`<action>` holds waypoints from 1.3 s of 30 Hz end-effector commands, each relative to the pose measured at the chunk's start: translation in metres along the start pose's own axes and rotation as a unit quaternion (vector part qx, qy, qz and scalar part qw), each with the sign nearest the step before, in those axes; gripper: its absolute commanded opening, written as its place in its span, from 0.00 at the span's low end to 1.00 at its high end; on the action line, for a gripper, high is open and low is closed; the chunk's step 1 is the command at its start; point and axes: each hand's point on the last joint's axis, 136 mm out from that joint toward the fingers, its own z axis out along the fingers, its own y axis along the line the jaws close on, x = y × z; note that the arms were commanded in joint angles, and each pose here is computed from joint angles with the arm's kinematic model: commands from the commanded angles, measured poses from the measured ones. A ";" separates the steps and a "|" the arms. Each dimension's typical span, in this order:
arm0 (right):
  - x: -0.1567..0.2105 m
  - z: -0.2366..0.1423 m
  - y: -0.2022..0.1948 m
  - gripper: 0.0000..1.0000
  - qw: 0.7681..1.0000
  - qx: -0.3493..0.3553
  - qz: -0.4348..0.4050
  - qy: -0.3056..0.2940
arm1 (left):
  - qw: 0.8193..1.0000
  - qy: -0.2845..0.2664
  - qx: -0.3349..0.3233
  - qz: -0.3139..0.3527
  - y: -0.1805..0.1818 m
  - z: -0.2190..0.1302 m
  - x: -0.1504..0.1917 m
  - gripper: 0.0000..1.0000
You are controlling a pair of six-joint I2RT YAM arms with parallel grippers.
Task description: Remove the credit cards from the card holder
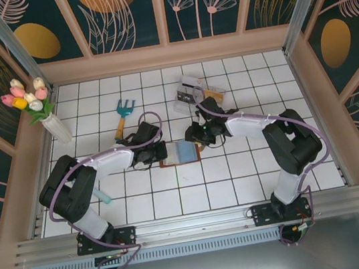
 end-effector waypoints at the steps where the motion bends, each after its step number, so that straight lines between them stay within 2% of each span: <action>1: 0.002 -0.001 -0.007 0.36 1.000 0.016 -0.005 0.002 | 1.000 0.008 -0.007 -0.006 0.007 0.005 0.004 0.07; 8: 0.008 0.004 0.003 0.34 1.000 -0.006 -0.021 0.018 | 1.000 0.009 -0.006 -0.005 0.007 0.005 0.005 0.07; 15: 0.012 0.013 -0.003 0.33 0.999 0.017 -0.026 0.027 | 1.000 0.009 -0.005 -0.005 0.006 0.005 0.005 0.07; 24: 0.013 0.015 0.001 0.33 0.999 0.008 -0.030 0.033 | 1.000 0.010 -0.003 -0.005 0.007 0.005 0.006 0.07; 29: 0.011 0.015 -0.010 0.33 0.998 0.044 -0.031 0.024 | 1.000 0.011 -0.004 -0.005 0.007 0.006 0.007 0.07; 39: 0.013 0.017 -0.008 0.33 0.998 0.040 -0.037 0.029 | 1.000 0.011 -0.003 -0.006 0.007 0.006 0.006 0.07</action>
